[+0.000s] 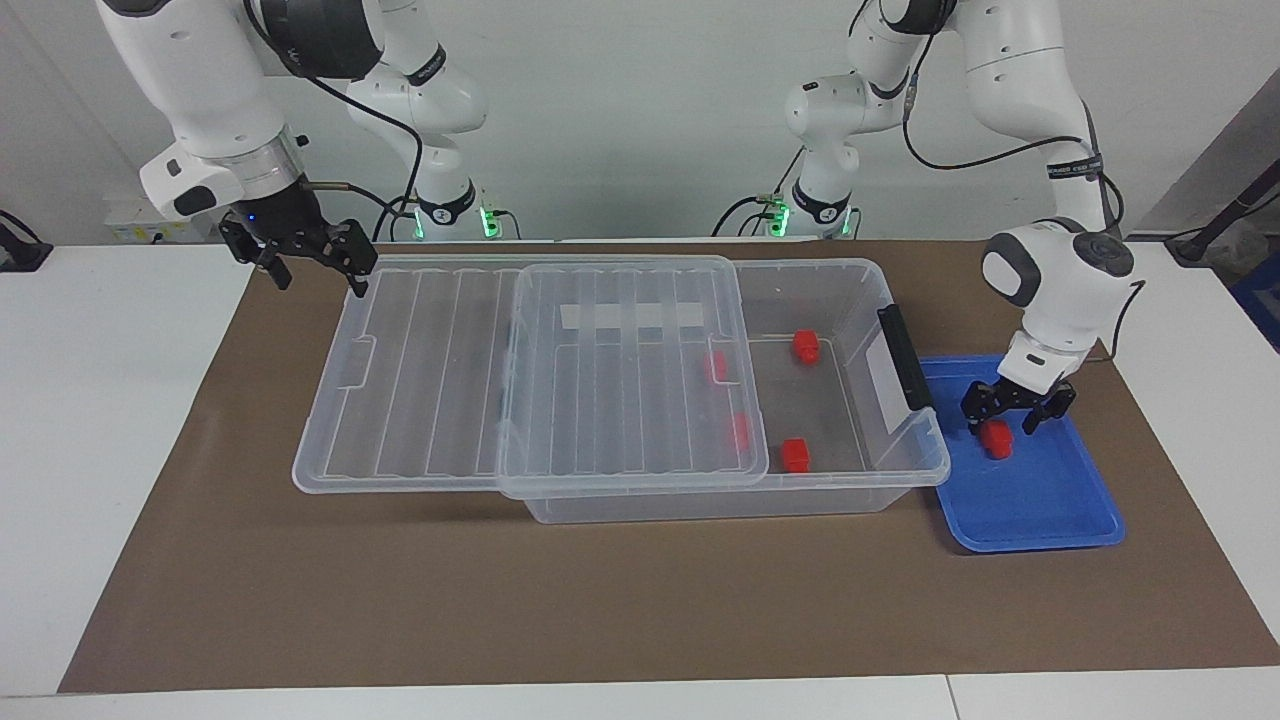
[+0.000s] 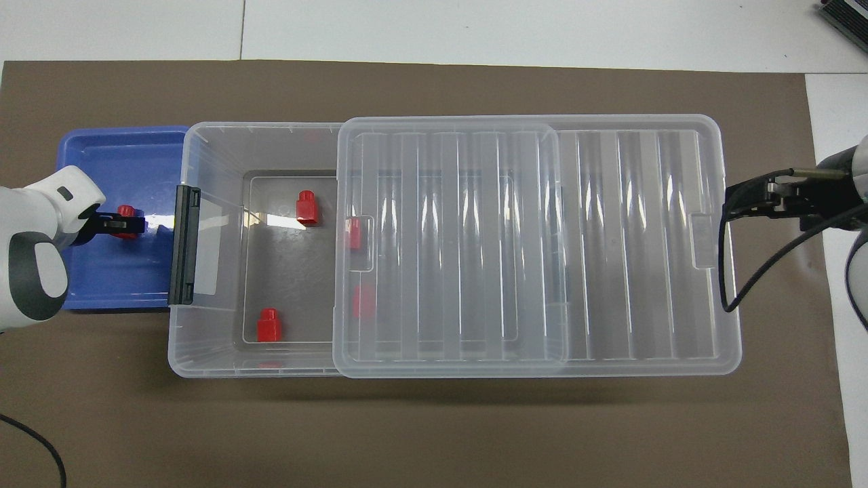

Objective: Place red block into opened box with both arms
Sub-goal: 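Grasp the red block in the blue tray with the left gripper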

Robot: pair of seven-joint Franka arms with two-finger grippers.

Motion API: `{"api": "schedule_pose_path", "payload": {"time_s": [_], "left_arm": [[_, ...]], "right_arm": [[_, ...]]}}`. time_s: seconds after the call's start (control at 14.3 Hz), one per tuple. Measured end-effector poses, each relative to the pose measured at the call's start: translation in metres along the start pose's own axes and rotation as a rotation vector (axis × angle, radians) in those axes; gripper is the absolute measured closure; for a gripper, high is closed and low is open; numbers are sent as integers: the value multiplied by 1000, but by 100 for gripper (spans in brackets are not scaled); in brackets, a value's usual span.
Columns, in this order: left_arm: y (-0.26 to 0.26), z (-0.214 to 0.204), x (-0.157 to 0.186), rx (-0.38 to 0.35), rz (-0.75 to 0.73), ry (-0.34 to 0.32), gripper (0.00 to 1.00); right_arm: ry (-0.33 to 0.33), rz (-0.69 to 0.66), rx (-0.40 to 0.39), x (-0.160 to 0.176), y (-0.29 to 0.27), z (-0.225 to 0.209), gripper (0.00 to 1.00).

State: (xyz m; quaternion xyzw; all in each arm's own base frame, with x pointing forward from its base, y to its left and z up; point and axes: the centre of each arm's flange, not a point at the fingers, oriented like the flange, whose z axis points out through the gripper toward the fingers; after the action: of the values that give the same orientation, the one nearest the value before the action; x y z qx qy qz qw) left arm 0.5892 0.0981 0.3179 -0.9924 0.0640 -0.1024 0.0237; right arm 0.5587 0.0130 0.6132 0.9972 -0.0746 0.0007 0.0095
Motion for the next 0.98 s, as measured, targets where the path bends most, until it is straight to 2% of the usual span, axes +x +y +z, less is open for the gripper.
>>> {"api": "schedule_pose_path", "payload": {"time_s": [0.14, 0.21, 0.35, 0.42, 0.56, 0.98], "left_arm": [[0, 1, 0, 1, 0, 1, 34], [0, 1, 0, 1, 0, 2, 34], [0, 1, 0, 1, 0, 2, 49], [0, 2, 0, 1, 0, 2, 49], [0, 2, 0, 1, 0, 3, 65], [0, -1, 2, -1, 1, -2, 65]], "right_arm": [[0, 2, 0, 0, 1, 0, 0], [0, 3, 0, 0, 2, 0, 0], [0, 3, 0, 0, 2, 0, 0], [0, 3, 0, 0, 2, 0, 0], [0, 3, 0, 0, 2, 0, 0], [0, 3, 0, 0, 2, 0, 0]]}}
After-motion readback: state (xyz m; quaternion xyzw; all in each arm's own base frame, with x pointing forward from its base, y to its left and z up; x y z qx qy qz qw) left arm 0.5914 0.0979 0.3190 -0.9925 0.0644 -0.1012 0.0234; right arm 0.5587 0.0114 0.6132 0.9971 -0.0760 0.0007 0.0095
